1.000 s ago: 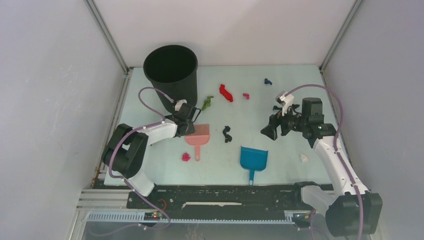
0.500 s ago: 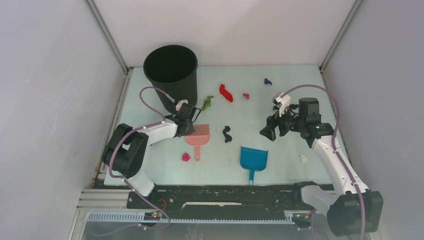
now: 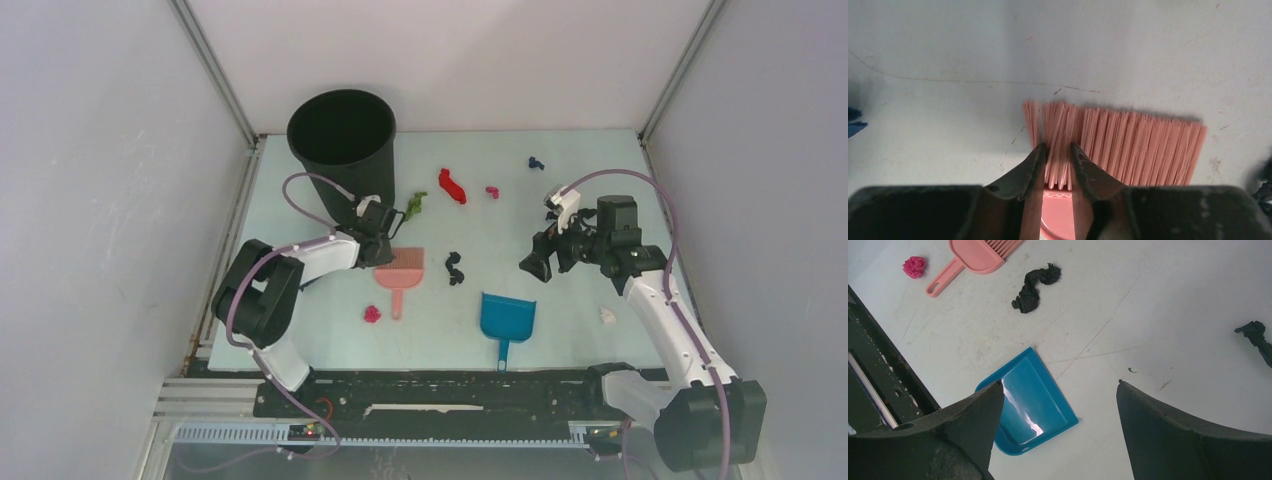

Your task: Sweep away the paper scraps from the table

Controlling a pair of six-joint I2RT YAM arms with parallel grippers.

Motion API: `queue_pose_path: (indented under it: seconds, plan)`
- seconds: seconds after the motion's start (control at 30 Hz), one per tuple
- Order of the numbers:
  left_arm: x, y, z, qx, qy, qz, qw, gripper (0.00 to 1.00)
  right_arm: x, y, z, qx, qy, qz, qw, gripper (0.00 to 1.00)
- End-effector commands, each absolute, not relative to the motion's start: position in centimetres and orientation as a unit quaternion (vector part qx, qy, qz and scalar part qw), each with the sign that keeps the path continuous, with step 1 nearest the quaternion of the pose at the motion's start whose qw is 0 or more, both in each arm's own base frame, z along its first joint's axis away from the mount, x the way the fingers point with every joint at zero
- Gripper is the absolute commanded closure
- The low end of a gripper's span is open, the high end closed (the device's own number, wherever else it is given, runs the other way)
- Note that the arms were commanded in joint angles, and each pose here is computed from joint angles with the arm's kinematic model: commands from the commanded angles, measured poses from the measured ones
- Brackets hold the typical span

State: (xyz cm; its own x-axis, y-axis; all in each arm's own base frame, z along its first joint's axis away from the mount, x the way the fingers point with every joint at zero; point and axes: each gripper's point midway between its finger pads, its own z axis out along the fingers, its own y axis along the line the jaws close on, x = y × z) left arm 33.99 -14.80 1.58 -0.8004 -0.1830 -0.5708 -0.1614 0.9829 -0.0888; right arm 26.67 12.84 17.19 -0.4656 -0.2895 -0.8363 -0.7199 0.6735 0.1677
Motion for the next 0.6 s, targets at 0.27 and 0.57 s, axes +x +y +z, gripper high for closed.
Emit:
queue_pose_path:
  seconds: [0.27, 0.57]
  plan:
    - [34.4, -16.8, 4.2, -0.086, 0.939, -0.076, 0.324, 1.0, 26.7, 13.2, 17.7, -0.321, 0.808, 0.262, 0.418, 0.09]
    - [33.7, -19.4, 10.7, -0.118, 0.89, -0.183, 0.401, 1.0, 25.6, 14.7, 17.8, -0.32, 0.801, 0.312, 0.398, 0.07]
